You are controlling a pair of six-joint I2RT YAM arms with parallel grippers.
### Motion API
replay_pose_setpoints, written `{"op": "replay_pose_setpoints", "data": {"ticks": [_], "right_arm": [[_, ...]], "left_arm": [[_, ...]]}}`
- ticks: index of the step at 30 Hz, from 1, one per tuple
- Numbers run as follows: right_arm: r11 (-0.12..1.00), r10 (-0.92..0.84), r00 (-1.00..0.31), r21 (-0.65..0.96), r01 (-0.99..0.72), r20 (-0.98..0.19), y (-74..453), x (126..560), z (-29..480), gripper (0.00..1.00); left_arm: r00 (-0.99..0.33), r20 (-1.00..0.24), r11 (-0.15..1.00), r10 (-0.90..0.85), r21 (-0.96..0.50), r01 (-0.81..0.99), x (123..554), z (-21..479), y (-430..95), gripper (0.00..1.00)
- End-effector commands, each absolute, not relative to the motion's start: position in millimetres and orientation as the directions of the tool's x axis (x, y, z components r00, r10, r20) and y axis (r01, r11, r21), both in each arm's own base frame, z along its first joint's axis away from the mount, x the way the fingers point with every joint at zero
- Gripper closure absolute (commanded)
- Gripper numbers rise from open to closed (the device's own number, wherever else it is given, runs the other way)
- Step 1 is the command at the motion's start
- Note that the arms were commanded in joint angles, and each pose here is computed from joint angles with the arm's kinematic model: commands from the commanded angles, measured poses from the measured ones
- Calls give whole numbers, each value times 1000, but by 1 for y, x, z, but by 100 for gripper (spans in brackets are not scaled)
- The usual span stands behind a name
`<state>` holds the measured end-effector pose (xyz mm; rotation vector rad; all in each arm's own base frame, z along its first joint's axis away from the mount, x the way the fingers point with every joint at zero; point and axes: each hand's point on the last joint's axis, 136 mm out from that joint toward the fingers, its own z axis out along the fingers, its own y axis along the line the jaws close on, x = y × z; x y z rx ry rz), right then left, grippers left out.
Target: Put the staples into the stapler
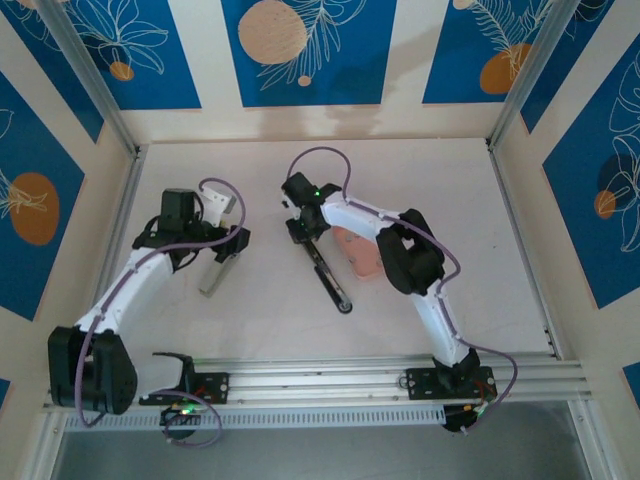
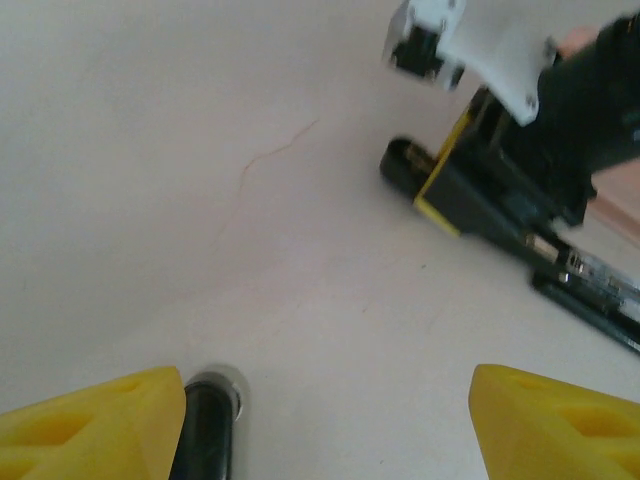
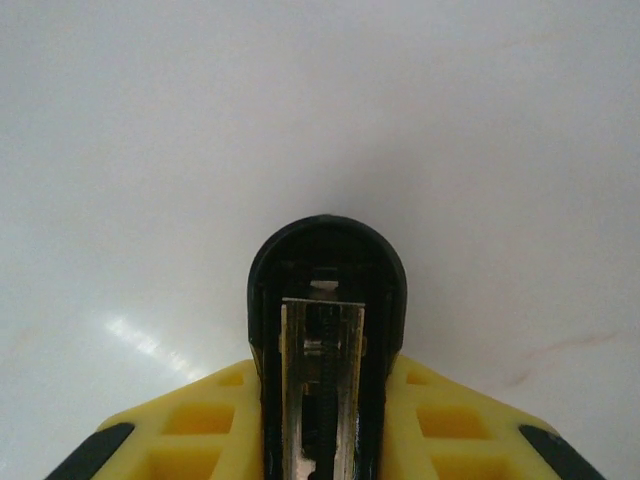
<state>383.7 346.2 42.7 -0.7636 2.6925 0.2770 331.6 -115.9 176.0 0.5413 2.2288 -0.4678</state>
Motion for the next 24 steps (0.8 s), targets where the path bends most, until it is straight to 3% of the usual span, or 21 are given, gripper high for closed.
{"op": "replay_pose_setpoints", "data": {"ticks": [1, 9, 21, 24], "right_arm": [[752, -482, -697, 159, -640, -530, 369, 372, 99, 75], [578, -491, -511, 175, -797, -705, 364, 326, 129, 80], [118, -389, 2, -53, -992, -921, 366, 247, 159, 87], [80, -358, 63, -98, -992, -932, 363, 232, 160, 87]], "left_arm": [[-470, -865, 777, 174, -173, 606, 329, 207, -132, 23], [-216, -960, 583, 177, -75, 809, 293, 231, -162, 23], [-10, -959, 197, 285, 48, 979, 230, 223, -191, 33], [34, -944, 129, 327, 81, 988, 215, 213, -196, 33]]}}
